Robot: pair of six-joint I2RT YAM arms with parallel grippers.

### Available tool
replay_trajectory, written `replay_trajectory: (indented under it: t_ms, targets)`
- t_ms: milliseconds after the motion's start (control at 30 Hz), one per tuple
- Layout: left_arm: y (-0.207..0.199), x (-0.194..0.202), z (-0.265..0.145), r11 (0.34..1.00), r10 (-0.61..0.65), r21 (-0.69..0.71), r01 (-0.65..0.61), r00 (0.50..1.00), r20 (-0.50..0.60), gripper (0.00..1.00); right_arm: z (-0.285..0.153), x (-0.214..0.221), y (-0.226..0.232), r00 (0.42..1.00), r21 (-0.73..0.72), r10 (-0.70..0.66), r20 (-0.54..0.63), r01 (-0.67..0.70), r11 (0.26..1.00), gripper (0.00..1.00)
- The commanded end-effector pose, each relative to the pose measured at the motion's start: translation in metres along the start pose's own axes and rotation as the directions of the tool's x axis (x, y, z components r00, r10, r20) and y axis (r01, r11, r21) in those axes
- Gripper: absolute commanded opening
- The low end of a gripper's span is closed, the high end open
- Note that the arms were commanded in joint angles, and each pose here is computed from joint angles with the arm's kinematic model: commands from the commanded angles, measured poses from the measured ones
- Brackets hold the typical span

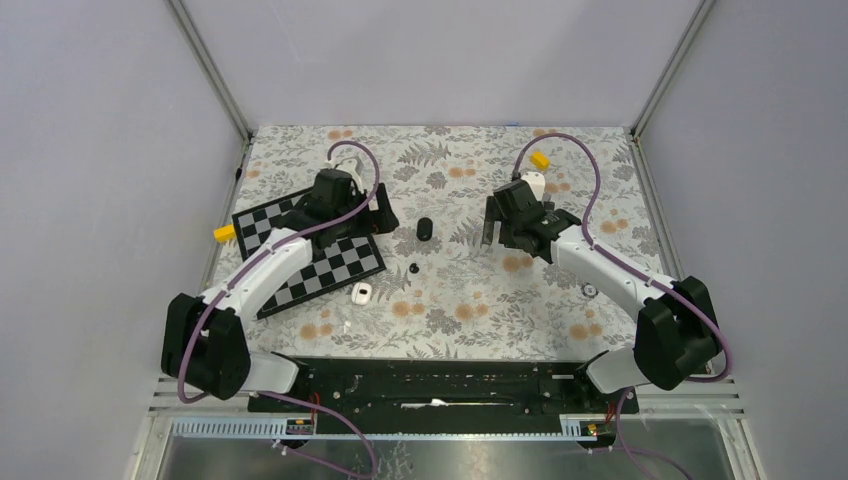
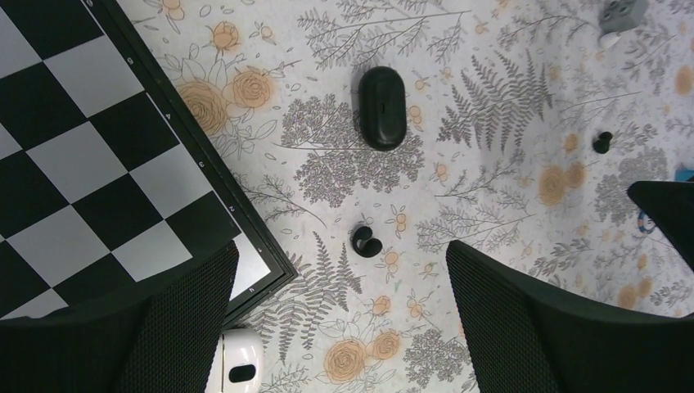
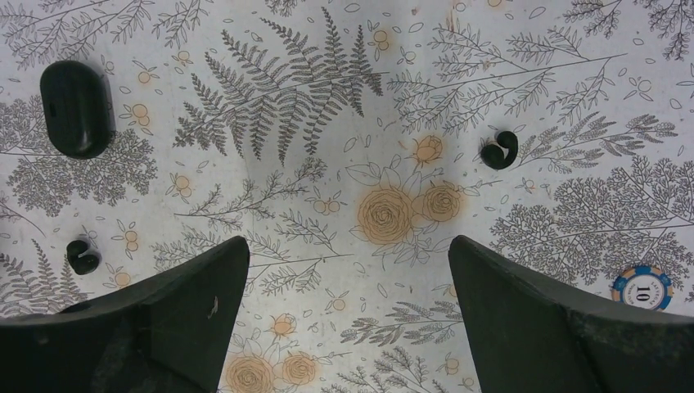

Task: Insert the wireless bluetooth earbuds into the charging case
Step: Pick up the charging case from the center of the board.

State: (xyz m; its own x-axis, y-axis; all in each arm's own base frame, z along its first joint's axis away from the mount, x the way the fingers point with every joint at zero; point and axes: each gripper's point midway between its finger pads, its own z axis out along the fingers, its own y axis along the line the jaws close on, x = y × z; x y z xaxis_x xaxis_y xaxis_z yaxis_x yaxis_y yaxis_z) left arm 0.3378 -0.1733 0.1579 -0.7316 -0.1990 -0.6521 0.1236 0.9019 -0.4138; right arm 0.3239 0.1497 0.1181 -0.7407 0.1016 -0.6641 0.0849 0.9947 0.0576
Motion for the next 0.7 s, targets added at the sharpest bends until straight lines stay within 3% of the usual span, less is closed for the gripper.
replay_trajectory:
  t_ms: [0, 167, 433, 667]
  targets:
    - [0.002, -0.003, 0.011, 0.999, 0.02, -0.039, -0.019, 1.0, 0.018, 0.99, -0.006, -0.011, 0.007, 0.999, -0.049, 0.022, 0.042, -0.02, 0.999, 0.98]
    - [0.017, 0.013, 0.039, 0.99, 0.043, -0.136, -0.049, 0.998, -0.048, 0.99, -0.007, -0.009, 0.01, 0.999, -0.071, 0.03, 0.04, -0.028, 0.997, 0.98]
    - [-0.011, 0.012, 0.076, 0.98, 0.081, -0.173, -0.094, 0.993, -0.082, 0.99, -0.014, -0.007, 0.018, 0.997, -0.149, 0.055, 0.059, -0.046, 0.988, 0.98]
    - [-0.02, 0.011, 0.105, 0.969, 0.107, -0.215, -0.124, 0.99, -0.091, 0.92, -0.022, -0.009, 0.014, 0.995, -0.156, 0.063, 0.076, -0.05, 0.987, 0.98]
